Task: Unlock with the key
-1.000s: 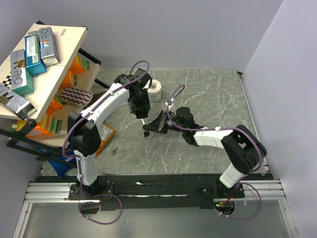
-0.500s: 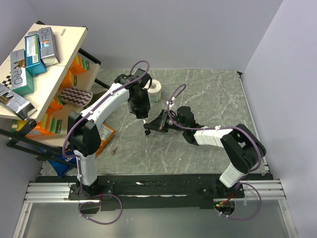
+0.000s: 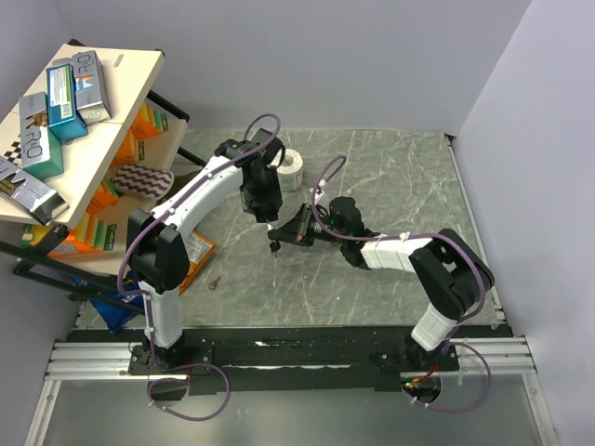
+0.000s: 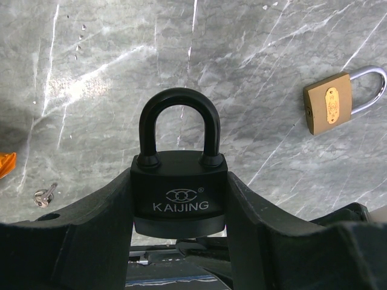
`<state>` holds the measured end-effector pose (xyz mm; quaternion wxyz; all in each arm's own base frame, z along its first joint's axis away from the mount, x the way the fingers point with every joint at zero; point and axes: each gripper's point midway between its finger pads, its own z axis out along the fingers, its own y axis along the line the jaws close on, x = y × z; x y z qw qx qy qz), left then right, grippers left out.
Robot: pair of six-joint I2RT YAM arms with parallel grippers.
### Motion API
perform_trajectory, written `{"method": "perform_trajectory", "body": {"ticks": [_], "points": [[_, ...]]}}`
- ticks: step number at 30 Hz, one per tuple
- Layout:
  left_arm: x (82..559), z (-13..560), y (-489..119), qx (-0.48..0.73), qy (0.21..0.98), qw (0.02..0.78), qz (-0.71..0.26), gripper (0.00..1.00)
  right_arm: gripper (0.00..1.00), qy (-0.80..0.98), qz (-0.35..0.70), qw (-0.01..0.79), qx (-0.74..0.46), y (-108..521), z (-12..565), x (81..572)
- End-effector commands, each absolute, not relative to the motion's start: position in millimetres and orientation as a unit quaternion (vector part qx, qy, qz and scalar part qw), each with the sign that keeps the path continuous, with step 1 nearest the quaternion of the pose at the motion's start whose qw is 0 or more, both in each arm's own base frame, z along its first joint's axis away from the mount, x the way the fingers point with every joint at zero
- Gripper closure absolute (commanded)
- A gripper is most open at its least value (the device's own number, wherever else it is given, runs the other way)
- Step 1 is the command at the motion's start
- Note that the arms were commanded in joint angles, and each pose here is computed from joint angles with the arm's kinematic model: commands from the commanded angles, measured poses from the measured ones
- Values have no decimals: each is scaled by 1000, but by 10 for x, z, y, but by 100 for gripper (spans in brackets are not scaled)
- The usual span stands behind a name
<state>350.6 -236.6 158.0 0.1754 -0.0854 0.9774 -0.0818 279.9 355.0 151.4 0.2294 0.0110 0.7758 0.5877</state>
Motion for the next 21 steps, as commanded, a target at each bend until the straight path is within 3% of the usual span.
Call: {"method": "perform_trajectory", "body": {"ticks": [1, 21], "points": [[3520, 1797, -2436, -83, 971, 195, -112, 99, 100, 759, 600, 253, 11, 3568, 1650, 2945], [3317, 1696, -2411, -117, 965, 189, -139, 99, 100, 746, 607, 273, 38, 3596, 1753, 3212]]}}
